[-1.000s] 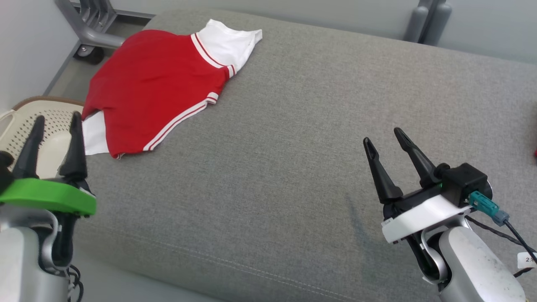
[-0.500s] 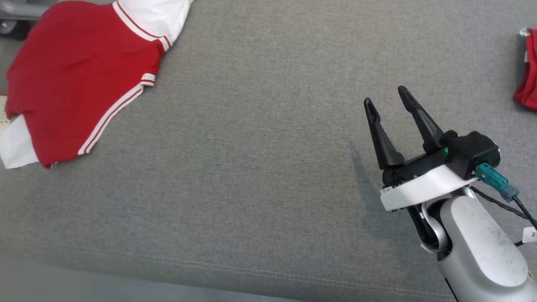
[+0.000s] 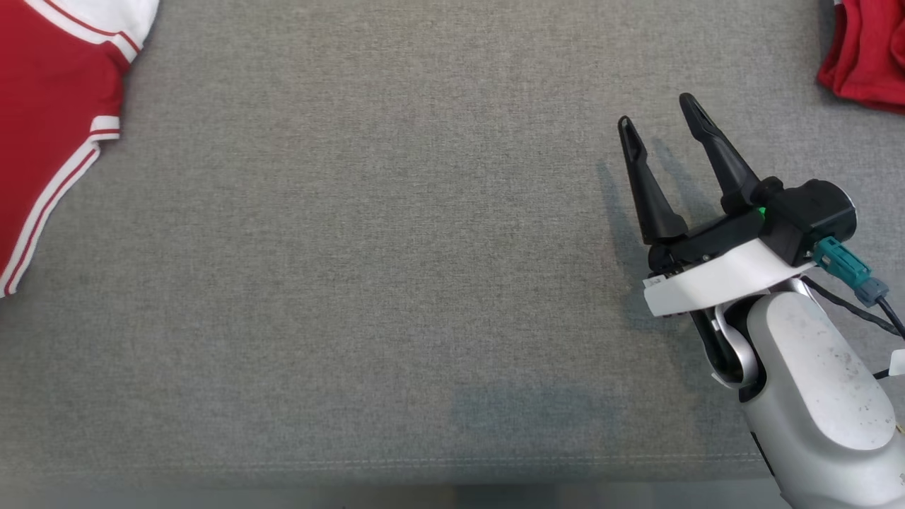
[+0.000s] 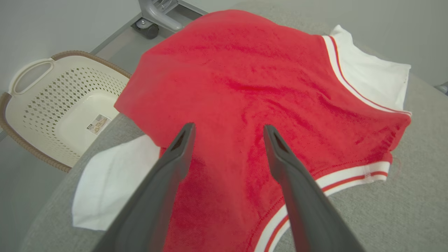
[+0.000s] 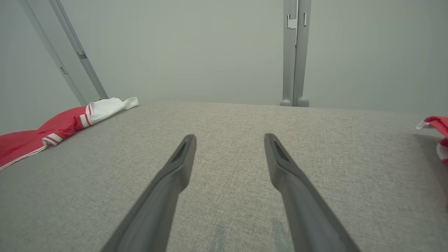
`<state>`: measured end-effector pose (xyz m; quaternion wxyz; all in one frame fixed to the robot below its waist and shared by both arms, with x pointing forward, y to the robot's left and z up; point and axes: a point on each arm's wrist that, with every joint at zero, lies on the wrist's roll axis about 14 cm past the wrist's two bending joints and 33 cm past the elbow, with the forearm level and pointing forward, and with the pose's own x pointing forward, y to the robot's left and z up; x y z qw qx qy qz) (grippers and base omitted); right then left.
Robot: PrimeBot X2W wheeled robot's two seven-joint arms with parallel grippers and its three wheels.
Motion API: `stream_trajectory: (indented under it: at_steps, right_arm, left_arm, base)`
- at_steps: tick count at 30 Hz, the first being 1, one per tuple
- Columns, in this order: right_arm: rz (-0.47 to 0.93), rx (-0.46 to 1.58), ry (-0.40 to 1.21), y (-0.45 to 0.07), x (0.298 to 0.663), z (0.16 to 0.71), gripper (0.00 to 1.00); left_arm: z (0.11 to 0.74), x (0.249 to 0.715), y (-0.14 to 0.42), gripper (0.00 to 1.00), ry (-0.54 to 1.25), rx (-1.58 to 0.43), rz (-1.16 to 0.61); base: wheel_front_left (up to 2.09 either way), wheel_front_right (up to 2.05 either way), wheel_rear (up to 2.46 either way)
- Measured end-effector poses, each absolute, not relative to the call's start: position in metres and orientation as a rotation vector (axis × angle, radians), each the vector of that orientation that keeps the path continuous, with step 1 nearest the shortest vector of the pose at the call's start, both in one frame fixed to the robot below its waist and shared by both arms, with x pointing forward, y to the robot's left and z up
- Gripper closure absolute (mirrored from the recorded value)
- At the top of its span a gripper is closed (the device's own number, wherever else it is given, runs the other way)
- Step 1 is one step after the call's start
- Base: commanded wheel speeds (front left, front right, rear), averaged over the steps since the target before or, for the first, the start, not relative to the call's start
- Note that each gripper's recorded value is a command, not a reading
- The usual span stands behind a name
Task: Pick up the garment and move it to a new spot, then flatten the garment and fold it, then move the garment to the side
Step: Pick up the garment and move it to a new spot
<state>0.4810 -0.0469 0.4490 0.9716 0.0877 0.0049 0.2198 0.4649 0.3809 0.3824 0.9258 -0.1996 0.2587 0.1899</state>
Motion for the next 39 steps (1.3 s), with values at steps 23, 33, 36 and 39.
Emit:
stream_trajectory:
  at_steps: [23, 33, 36, 39]
  right_arm:
    - [0.397, 0.155, 0.059, -0.063, 0.484, 0.429, 0.0]
    - [0.391, 0.155, 0.041, -0.063, 0.482, 0.44, 0.0]
    - [0.392, 0.154, 0.026, -0.063, 0.482, 0.447, 0.0]
    - [0.397, 0.157, 0.005, -0.061, 0.481, 0.456, 0.0]
  left_arm:
    - [0.322, 0.458, 0.336, 1.0, 0.874, -0.447, 0.291]
    - [0.344, 0.469, 0.336, 1.0, 0.765, -0.411, 0.27]
    - [0.367, 0.486, 0.336, 1.0, 0.669, -0.395, 0.253]
    - [0.394, 0.503, 0.325, 1.0, 0.581, -0.361, 0.195]
  base:
    - [0.0, 0.0, 0.0]
    - [0.0, 0.0, 0.0]
    - [0.0, 0.0, 0.0]
    - [0.0, 0.0, 0.0]
